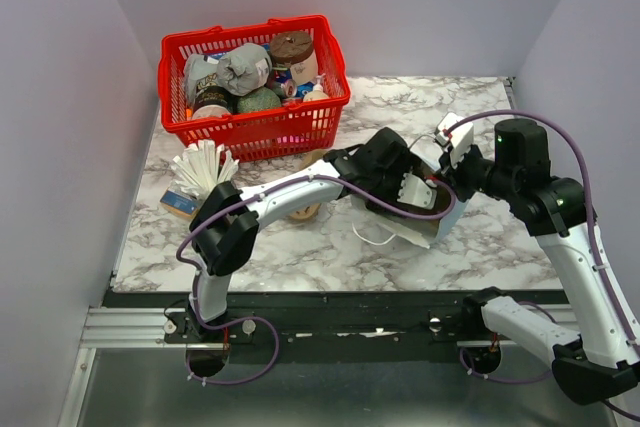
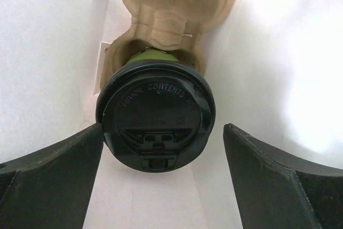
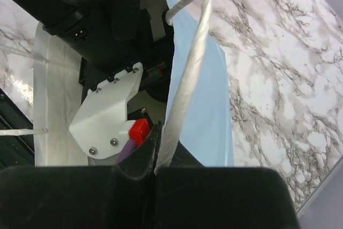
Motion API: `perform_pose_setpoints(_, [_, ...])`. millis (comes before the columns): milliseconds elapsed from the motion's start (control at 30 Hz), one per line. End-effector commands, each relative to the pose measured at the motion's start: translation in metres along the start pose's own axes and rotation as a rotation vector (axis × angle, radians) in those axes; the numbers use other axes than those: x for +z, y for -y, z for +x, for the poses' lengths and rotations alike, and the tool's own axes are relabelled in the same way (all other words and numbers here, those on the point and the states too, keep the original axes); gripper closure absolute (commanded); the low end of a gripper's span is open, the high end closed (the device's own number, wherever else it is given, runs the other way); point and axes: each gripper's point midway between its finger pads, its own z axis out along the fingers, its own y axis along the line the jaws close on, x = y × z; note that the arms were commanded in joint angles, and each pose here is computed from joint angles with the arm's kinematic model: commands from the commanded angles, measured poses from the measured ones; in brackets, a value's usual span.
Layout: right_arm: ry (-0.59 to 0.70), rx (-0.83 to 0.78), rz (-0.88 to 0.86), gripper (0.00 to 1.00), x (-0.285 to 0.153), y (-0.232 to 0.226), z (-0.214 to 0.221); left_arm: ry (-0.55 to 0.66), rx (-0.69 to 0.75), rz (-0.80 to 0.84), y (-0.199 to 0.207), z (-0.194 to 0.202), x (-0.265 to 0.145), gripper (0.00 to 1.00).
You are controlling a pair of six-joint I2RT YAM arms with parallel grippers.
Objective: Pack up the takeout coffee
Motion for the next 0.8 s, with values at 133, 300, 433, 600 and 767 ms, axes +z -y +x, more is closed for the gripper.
perform_pose_setpoints(133, [-0.048,0.08,-0.152,0.99,-0.004,-0.035,0.014,0.066,-0.114,-0.072,-0.021,-0.017,-0.031,0.01])
perform_pose_setpoints(300, [-0.049,0.079,-0.155,0.99,-0.003,-0.035,0.013,0.084,-0.11,-0.08,-0.025,-0.023,-0.037,0.01])
perform_pose_setpoints(433, [-0.056,0.082,-0.16,1.0,-0.001,-0.035,0.015,0.105,-0.105,-0.067,-0.023,-0.03,-0.044,0.01])
perform_pose_setpoints(600, [-0.09,0.093,-0.089,0.99,0.006,-0.02,0.019,0.189,-0.11,-0.023,-0.016,-0.05,-0.056,0.01])
perform_pose_setpoints(767, [-0.12,0.081,0.021,0.99,0.008,0.002,0.024,0.225,-0.141,-0.031,-0.016,-0.058,-0.063,0.01])
